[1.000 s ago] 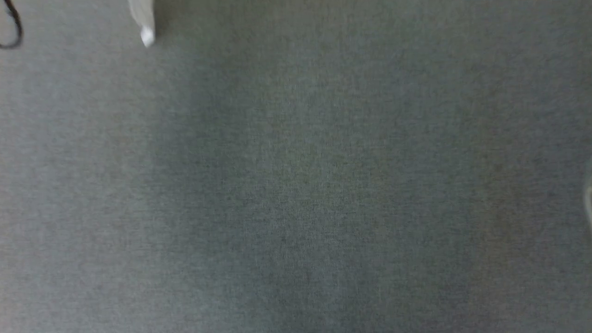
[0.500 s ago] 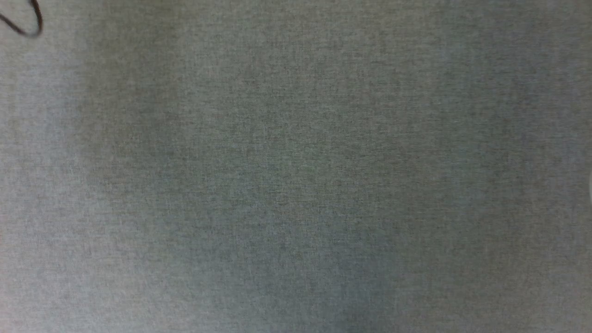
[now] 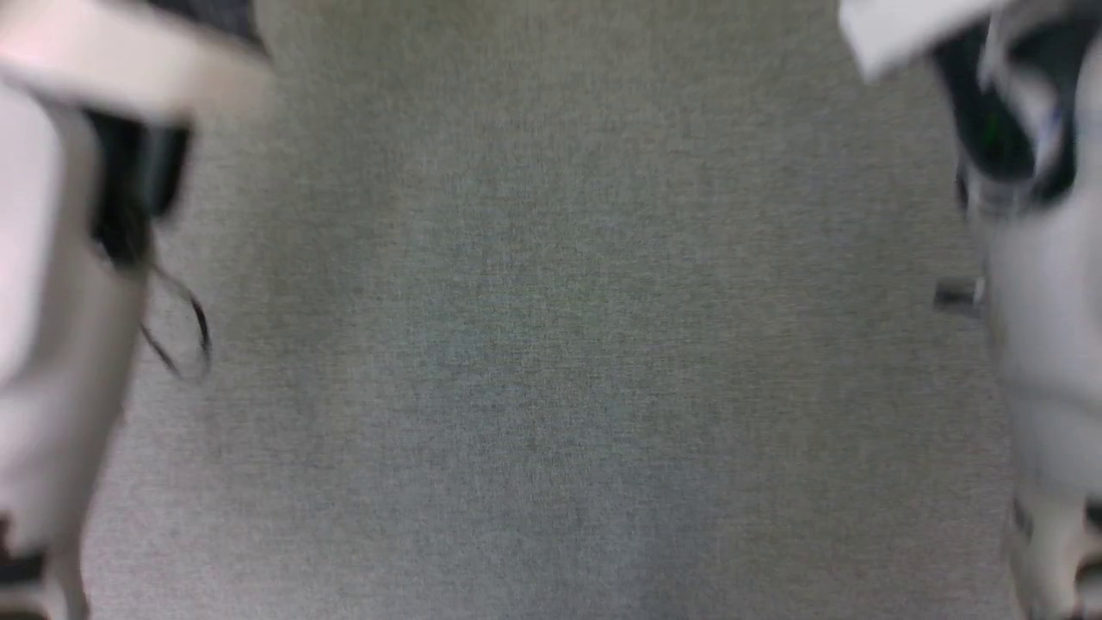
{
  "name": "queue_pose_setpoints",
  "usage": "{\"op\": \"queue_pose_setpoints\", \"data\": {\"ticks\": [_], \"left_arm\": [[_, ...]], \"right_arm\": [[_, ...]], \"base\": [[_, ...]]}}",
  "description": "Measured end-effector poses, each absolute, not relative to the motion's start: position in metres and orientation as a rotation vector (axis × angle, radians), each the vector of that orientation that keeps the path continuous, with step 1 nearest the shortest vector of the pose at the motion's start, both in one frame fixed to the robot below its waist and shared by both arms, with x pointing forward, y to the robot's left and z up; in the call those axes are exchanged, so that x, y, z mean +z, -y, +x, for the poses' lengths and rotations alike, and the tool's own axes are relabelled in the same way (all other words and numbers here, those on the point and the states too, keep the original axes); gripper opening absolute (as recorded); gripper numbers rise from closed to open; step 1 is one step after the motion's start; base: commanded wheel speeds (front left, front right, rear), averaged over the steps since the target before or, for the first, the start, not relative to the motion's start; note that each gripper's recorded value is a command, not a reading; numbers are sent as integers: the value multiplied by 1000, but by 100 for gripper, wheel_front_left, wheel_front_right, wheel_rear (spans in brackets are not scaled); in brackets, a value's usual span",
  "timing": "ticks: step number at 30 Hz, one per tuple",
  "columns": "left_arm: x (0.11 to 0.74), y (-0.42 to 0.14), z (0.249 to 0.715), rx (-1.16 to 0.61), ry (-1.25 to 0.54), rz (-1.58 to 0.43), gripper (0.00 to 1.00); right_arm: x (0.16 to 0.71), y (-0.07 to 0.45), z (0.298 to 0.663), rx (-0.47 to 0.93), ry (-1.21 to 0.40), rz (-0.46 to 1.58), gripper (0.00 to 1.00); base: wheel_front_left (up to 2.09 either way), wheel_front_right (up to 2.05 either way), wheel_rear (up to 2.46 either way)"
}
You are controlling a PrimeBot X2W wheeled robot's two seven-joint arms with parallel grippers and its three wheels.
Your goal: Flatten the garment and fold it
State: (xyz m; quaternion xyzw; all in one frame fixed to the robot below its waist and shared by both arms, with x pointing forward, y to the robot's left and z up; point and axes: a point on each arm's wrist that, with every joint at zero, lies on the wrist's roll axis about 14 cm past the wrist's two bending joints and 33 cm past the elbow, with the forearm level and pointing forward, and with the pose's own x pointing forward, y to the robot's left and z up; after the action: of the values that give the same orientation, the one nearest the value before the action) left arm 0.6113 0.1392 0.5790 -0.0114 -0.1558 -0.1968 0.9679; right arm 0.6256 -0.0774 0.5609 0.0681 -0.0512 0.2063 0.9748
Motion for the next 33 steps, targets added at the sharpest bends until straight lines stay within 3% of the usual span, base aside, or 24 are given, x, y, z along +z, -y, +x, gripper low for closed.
{"op": "queue_pose_setpoints", "data": {"ticks": [17, 33], "left_arm": [[523, -106, 436, -439, 59, -79, 0], [485, -105, 358, -462, -197, -58, 0]], "right_arm": [[533, 130, 465, 254, -52, 270, 0], [485, 124, 376, 255, -330, 329, 0]], "base": [[0, 0, 0], [0, 0, 0]]}}
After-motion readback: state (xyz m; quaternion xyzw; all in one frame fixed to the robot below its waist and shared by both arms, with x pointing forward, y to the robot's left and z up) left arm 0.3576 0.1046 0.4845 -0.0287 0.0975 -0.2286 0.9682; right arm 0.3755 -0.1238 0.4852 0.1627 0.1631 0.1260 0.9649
